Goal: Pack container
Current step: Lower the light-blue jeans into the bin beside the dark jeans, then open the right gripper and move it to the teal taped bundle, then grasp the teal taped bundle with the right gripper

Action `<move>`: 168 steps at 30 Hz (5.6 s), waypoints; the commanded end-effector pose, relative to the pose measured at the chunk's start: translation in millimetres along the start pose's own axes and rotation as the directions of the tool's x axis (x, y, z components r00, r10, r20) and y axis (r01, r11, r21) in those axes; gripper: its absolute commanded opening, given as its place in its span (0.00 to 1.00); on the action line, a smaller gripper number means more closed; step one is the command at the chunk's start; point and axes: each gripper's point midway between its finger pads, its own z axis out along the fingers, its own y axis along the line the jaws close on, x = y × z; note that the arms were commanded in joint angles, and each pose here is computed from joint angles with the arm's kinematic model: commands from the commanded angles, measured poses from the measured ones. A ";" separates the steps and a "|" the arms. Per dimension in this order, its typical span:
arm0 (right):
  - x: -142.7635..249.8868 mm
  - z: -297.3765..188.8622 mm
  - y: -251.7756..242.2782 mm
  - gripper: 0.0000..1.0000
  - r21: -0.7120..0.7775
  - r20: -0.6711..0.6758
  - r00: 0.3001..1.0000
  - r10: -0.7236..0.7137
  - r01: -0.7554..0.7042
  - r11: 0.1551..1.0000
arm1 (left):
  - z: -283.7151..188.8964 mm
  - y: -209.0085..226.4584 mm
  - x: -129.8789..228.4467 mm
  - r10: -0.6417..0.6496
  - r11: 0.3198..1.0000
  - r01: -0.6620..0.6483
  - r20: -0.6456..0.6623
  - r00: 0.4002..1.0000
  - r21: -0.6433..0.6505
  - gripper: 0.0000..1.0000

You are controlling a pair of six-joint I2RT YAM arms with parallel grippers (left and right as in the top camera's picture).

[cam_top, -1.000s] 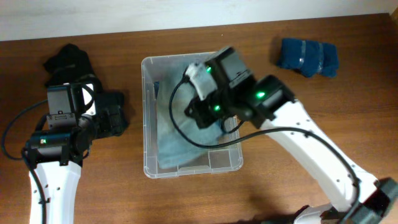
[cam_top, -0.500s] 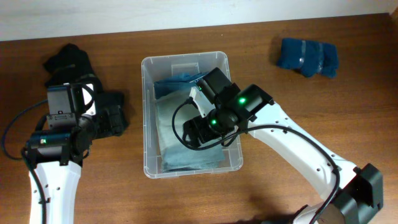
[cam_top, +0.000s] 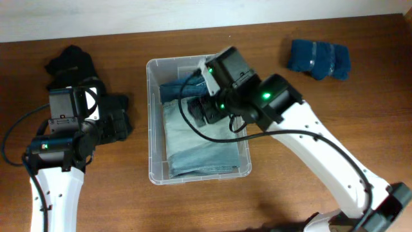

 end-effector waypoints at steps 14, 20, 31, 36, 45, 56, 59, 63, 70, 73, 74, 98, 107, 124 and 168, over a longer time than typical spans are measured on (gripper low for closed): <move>77.4 118.9 -36.4 0.04 0.129 -0.357 0.934 0.012 0.036 0.991 | -3.0 -1.1 -3.9 -0.008 1.000 0.008 0.008 1.000 0.003 0.99; 148.0 190.8 -51.4 0.04 0.150 -0.574 0.816 0.070 0.021 0.988 | -2.9 -1.1 -3.8 -0.008 1.000 0.008 0.007 1.000 0.003 0.99; 122.4 163.5 -38.4 0.04 0.115 -0.537 0.841 0.060 0.002 0.993 | -3.0 -1.1 -3.8 -0.008 1.000 0.008 0.008 1.000 0.003 1.00; 81.1 97.0 -21.1 0.04 0.081 -0.400 0.916 0.027 0.005 0.997 | -3.0 -1.0 -3.8 -0.008 1.000 0.008 0.008 1.000 0.003 0.99; 127.5 67.4 -13.6 0.04 0.116 -0.531 0.845 0.068 -0.007 0.993 | -3.0 -1.0 -3.7 -0.008 1.000 0.008 0.007 1.000 0.003 0.99; 198.6 115.9 -29.5 0.04 0.131 -0.595 0.798 0.094 -0.019 0.991 | -3.0 -1.0 -3.1 -0.008 1.000 0.008 0.005 1.000 0.003 0.99; 181.3 118.8 -26.1 0.04 0.113 -0.550 0.832 0.072 -0.011 0.994 | -3.0 -1.0 -3.0 -0.008 1.000 0.008 0.005 1.000 0.003 0.99; 143.2 100.3 -24.7 0.04 0.125 -0.480 0.877 0.035 0.029 0.992 | -3.0 -0.9 -3.0 -0.008 1.000 0.008 0.005 1.000 0.002 0.99; 20.0 14.8 -56.2 0.44 0.305 -0.091 0.995 0.043 -0.014 0.952 | -3.0 -0.9 -3.0 -0.008 1.000 0.008 0.005 1.000 0.002 0.99; -11.5 -20.5 -92.1 0.94 0.352 0.047 0.991 0.123 -0.131 0.927 | -2.9 -0.9 -3.0 -0.008 1.000 0.008 0.004 1.000 0.002 0.99; -18.4 -32.4 -114.7 0.99 0.372 0.098 0.978 0.187 -0.210 0.904 | -2.9 -0.9 -3.0 -0.007 1.000 0.007 0.004 1.000 0.002 0.99; 97.5 9.0 -417.7 0.98 -0.065 0.397 0.145 0.906 -0.980 0.186 | -3.0 -0.9 -3.1 -0.008 1.000 0.008 0.005 1.000 0.002 0.99; 105.2 35.5 -433.7 0.98 -0.157 0.469 0.105 0.877 -0.967 0.200 | -2.9 -1.0 -3.2 -0.007 1.000 0.007 0.005 1.000 0.002 0.99; 129.7 95.8 -468.7 0.99 -0.207 0.465 -0.005 0.885 -0.973 0.103 | -2.9 -1.0 -3.2 -0.008 1.000 0.008 0.005 1.000 0.003 0.99; -0.9 -32.1 -221.1 0.06 -0.018 0.453 0.767 0.454 -0.501 0.865 | -3.0 -1.4 -8.7 -0.009 1.000 0.009 0.028 1.000 0.004 0.99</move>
